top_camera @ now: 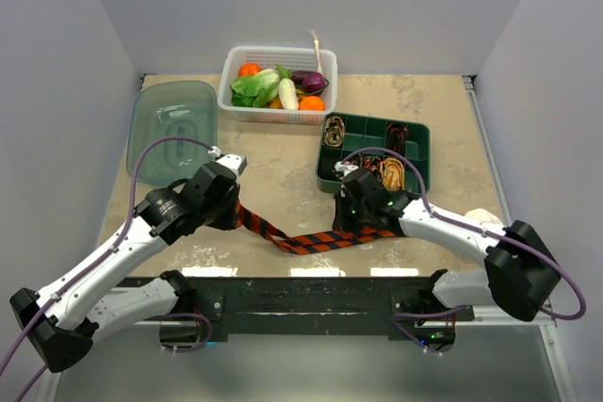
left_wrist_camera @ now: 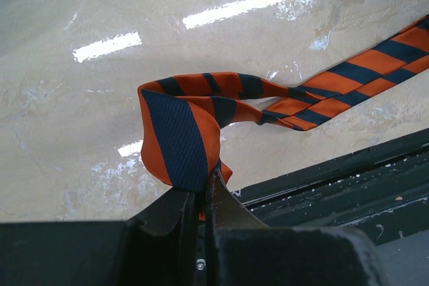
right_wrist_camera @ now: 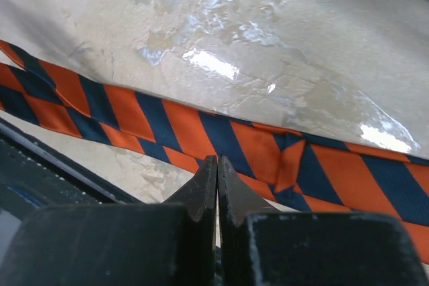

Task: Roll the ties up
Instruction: Place the tie at the center of the board, then flatten out the tie at the center of the board.

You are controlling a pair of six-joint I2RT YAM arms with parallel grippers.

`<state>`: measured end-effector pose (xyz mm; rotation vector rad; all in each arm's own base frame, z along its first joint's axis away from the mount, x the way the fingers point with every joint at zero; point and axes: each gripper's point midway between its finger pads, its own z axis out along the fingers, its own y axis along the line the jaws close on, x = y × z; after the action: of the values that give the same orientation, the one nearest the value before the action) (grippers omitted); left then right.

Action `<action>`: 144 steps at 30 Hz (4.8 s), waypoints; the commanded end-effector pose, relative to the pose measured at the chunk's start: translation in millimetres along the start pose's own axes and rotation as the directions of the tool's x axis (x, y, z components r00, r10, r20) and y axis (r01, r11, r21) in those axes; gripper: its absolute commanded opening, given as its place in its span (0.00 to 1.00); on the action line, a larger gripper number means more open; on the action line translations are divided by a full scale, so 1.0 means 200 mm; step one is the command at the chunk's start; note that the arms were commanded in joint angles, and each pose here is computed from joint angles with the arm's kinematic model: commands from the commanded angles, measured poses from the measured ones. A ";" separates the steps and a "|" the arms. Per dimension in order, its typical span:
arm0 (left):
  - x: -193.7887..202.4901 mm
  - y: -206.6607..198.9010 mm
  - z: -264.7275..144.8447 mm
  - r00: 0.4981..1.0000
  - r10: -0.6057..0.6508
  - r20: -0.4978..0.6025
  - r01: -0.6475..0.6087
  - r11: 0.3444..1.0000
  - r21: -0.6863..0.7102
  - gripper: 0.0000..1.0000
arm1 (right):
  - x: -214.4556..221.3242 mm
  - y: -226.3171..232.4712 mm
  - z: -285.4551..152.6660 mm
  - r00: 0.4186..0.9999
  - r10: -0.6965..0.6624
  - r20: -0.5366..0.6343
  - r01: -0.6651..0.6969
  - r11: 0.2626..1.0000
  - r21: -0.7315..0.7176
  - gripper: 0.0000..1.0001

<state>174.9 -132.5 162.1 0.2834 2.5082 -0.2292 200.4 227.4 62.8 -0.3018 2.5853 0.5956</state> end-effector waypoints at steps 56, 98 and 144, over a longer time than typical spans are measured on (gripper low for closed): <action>0.41 0.11 -0.06 0.896 -0.057 -0.440 -0.020 0.986 -0.168 0.58 | -0.13 0.03 0.11 0.991 -0.122 -0.055 0.128 0.984 0.126 0.00; 0.73 0.20 0.32 0.815 -0.171 -0.554 -0.136 0.872 -0.470 0.00 | -0.07 -0.03 0.38 0.989 -0.083 -0.122 0.106 0.976 0.191 0.00; 0.07 0.16 0.50 0.980 -0.157 -0.122 0.087 0.889 -0.450 0.09 | -0.36 -0.53 0.17 0.999 0.044 0.029 -0.052 0.912 0.408 0.00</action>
<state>199.5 -71.3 54.2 -0.1069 2.7071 0.7760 279.7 187.0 18.0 -0.1707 2.6746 0.1760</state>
